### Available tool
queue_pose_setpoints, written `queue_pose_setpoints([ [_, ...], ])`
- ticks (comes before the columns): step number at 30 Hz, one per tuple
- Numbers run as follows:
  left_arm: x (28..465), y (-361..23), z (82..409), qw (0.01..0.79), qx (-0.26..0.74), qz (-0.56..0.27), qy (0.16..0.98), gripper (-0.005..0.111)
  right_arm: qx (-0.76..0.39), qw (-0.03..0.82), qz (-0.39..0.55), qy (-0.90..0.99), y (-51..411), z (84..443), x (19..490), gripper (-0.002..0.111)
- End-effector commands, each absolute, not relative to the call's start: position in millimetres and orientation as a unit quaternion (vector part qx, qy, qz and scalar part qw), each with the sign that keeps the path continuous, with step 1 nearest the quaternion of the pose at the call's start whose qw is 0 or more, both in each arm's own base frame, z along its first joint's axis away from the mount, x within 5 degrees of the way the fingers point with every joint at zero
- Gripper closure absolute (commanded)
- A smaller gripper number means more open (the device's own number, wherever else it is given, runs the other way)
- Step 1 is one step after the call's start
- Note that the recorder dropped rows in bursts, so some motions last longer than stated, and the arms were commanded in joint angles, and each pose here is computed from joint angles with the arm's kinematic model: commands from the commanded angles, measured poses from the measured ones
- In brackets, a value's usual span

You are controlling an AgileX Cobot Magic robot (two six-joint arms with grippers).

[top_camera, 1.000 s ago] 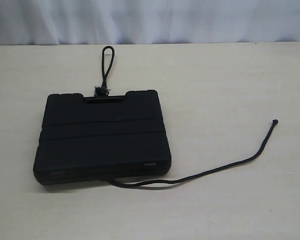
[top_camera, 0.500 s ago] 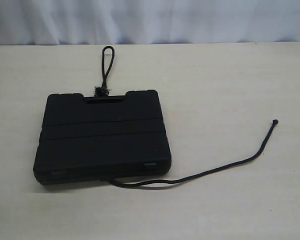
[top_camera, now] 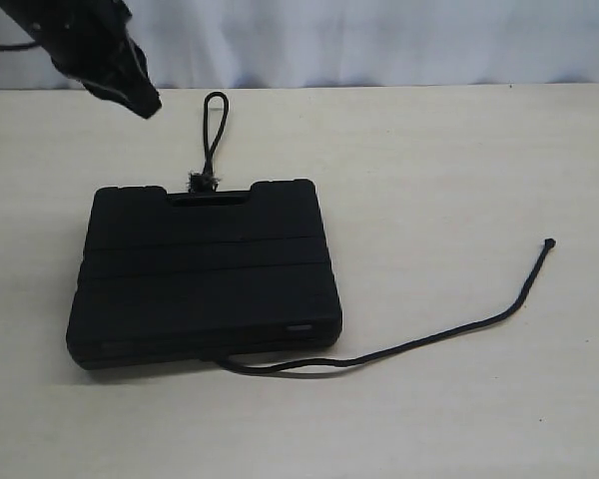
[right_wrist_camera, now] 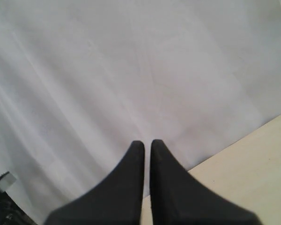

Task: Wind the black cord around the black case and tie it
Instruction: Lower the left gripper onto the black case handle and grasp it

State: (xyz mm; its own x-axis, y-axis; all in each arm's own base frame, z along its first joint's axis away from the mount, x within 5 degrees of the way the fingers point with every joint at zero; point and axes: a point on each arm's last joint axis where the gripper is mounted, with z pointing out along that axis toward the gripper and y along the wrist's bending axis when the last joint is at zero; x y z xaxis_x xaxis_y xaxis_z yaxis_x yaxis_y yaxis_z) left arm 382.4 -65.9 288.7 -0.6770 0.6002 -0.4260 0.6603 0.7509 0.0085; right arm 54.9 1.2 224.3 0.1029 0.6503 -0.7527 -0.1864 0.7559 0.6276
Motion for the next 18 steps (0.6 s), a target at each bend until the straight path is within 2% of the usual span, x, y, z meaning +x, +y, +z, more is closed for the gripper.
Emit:
queue_pose_setpoints([
  [1,403.5,-70.2,250.9,0.189,0.376,-0.079,0.904,0.068,0.179,0.718,0.278,0.612,1.9,222.3,55.0,0.104],
  [4,419.8,-70.6,228.2,0.208,0.364,-0.067,0.905,0.052,0.18,0.719,0.278,0.611,1.8,222.5,55.0,0.104],
  [6,427.4,-70.6,215.1,0.214,0.358,-0.062,0.907,0.048,0.18,0.719,0.278,0.611,1.8,222.5,55.0,0.104],
  [10,430.4,-75.8,184.5,0.173,0.422,-0.049,0.889,0.049,0.18,0.719,0.278,0.611,1.8,222.5,55.0,0.104],
  [14,433.7,-91.0,166.0,0.143,0.487,0.01,0.862,0.05,0.18,0.719,0.278,0.611,1.8,222.5,55.0,0.104],
  [18,438.9,-116.0,159.2,0.149,0.521,0.026,0.84,0.062,0.169,0.723,0.267,0.615,1.9,222.3,55.0,0.104],
])
